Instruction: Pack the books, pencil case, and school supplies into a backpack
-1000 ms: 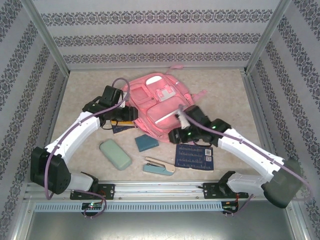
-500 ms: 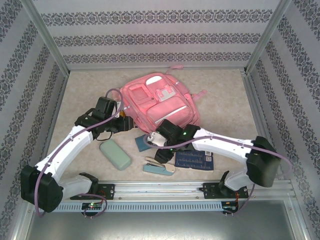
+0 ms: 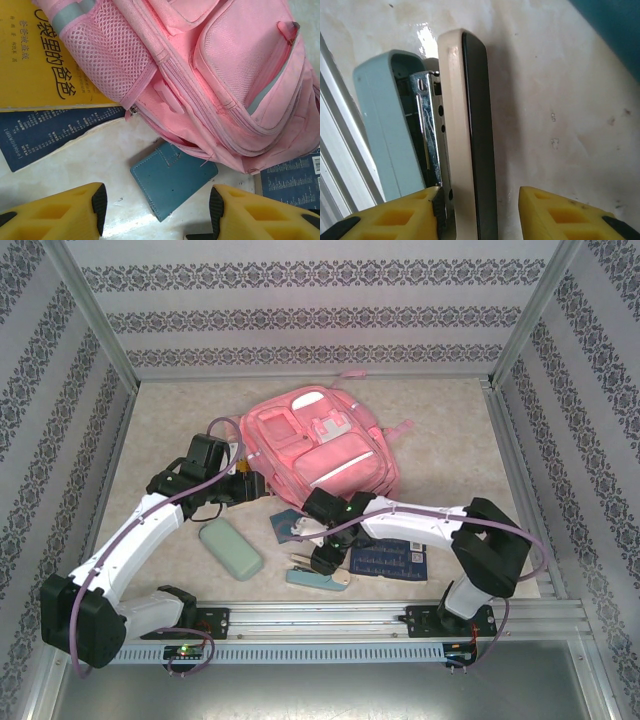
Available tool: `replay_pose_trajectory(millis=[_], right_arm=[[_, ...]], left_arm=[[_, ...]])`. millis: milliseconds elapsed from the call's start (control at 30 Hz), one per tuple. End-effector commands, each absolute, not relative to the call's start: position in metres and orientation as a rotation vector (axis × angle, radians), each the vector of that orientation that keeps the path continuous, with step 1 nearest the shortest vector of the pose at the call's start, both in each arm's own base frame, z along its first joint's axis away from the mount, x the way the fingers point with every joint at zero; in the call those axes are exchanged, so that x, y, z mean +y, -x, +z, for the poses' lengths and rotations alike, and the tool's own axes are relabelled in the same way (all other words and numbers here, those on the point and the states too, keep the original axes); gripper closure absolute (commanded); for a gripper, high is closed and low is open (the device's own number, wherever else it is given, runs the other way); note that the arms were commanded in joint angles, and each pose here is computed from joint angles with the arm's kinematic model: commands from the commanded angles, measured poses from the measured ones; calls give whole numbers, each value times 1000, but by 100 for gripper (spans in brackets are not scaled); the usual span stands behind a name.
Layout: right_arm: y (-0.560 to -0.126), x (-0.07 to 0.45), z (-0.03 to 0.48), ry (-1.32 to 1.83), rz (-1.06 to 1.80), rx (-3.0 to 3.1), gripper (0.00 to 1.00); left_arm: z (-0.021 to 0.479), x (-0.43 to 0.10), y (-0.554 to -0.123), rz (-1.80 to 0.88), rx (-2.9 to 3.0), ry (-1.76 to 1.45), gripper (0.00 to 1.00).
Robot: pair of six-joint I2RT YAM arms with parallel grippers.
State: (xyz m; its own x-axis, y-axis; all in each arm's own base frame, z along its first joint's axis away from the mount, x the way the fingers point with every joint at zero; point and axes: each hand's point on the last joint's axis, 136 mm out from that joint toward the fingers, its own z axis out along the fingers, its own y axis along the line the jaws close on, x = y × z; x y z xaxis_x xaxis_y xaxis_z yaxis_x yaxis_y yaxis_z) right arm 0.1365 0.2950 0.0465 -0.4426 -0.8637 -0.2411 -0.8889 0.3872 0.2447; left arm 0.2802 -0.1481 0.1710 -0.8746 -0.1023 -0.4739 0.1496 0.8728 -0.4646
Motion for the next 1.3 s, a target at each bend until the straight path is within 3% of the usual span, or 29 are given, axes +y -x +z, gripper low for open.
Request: replay_pose_trajectory(millis=[0,200,367,567,733,900,1033,1167,1267], right_arm=[[-134,291,37,1617,481,2599,57],[-135,292,31,1616,465,2627,63],[-137,292,30,1600,455,2636,82],[-142,298,46,1576,502,2557,98],[-160,302,81,1415,616,2501,100],[-206,293,139,962,859,2412,100],[-255,255,174,479,1009,2331,100],[-295,182,175,-137,948,2341,100],[-305,139,173,-336,840,2332,100]], left_arm=[[176,-146,-283,-712,2512,-20,43],[175,-148,-283,-725,2516,-19,42],[174,-146,-283,-720,2518,-13,43],[174,-147,-285,-721,2513,-16,42],[179,-146,-288,-716,2493,-13,42],[195,-151,-297,-750,2459,6,42],[207,-170,-307,-791,2460,-39,44],[211,-210,-318,-765,2496,-186,45],[209,-246,-329,-739,2526,-309,45]])
